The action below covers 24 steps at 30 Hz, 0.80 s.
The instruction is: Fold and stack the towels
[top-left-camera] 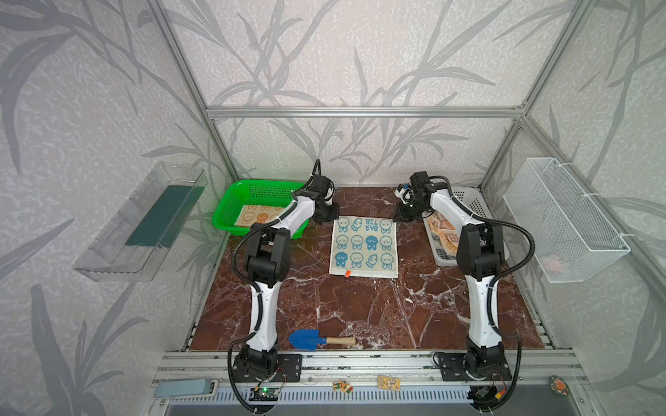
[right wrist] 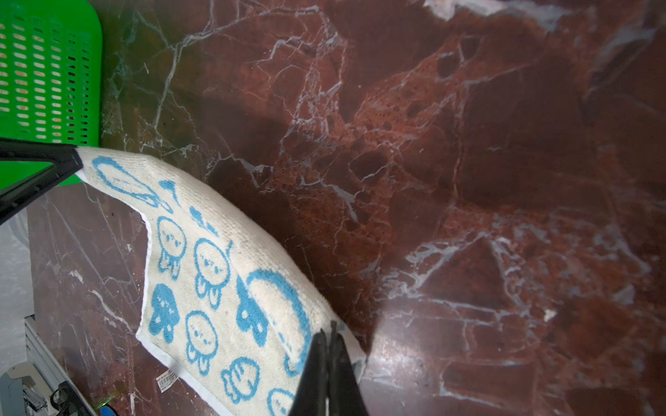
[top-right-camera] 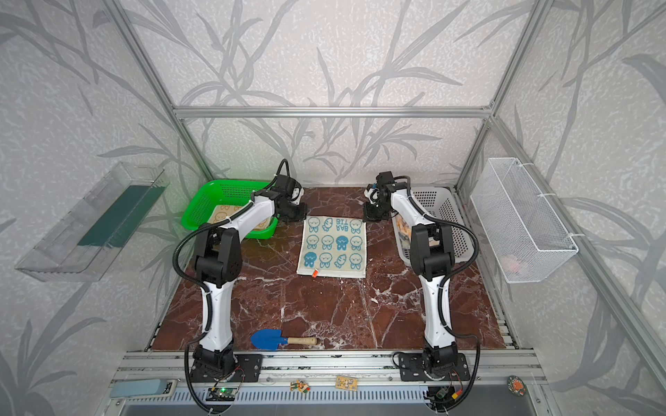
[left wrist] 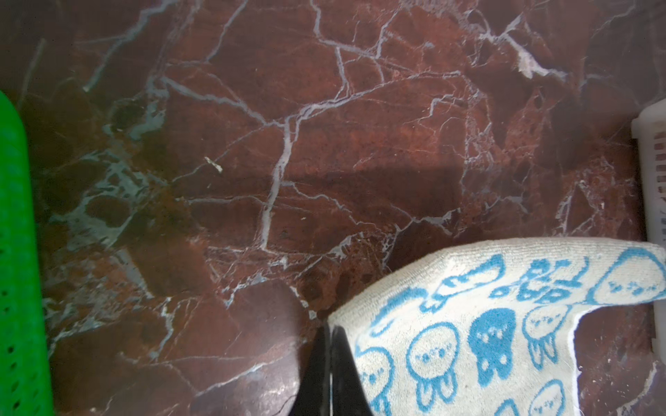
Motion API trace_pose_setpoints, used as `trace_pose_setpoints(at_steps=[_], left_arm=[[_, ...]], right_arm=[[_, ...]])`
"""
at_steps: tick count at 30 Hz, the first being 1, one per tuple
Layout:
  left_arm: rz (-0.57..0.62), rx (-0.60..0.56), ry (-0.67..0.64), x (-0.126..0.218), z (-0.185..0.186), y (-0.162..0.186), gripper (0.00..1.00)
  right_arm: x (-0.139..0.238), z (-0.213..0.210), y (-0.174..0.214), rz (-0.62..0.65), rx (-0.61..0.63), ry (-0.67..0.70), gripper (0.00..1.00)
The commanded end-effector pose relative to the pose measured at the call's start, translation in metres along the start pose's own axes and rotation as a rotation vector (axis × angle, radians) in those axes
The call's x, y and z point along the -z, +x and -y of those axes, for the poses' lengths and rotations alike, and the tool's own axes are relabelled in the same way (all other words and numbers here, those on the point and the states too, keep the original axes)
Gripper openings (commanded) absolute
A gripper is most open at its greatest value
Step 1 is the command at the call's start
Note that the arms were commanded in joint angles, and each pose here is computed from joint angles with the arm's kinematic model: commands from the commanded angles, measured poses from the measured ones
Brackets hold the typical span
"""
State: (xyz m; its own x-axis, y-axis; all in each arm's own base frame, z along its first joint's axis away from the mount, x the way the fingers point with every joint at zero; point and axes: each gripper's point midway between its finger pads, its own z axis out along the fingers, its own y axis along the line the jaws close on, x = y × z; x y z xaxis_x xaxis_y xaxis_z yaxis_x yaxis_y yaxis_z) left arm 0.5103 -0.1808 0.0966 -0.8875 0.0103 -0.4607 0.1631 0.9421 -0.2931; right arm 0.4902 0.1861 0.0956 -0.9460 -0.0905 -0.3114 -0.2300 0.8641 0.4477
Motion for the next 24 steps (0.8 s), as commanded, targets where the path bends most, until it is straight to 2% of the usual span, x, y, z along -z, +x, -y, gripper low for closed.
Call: trace_pose_setpoints(at_steps=[1, 11, 14, 20, 24], left_arm=[[0.068, -0.02, 0.033, 0.026, 0.01, -0.009, 0.0], [0.116, 0.062, 0.054, 0.05, 0.007, 0.03, 0.0], [0.121, 0.103, 0.076, 0.053, 0.006, 0.048, 0.0], [0.096, 0.148, 0.094, 0.047, 0.007, 0.088, 0.0], [0.056, 0.155, 0.062, 0.033, 0.002, 0.117, 0.0]], right_arm=[[0.026, -0.015, -0.002, 0.054, -0.002, -0.029, 0.0], [0.035, -0.019, 0.048, 0.009, -0.064, -0.032, 0.0], [0.034, -0.017, 0.068, -0.017, -0.075, 0.005, 0.0], [0.026, -0.01, 0.109, -0.055, -0.121, 0.044, 0.0], [0.012, -0.001, 0.139, -0.111, -0.132, 0.079, 0.0]])
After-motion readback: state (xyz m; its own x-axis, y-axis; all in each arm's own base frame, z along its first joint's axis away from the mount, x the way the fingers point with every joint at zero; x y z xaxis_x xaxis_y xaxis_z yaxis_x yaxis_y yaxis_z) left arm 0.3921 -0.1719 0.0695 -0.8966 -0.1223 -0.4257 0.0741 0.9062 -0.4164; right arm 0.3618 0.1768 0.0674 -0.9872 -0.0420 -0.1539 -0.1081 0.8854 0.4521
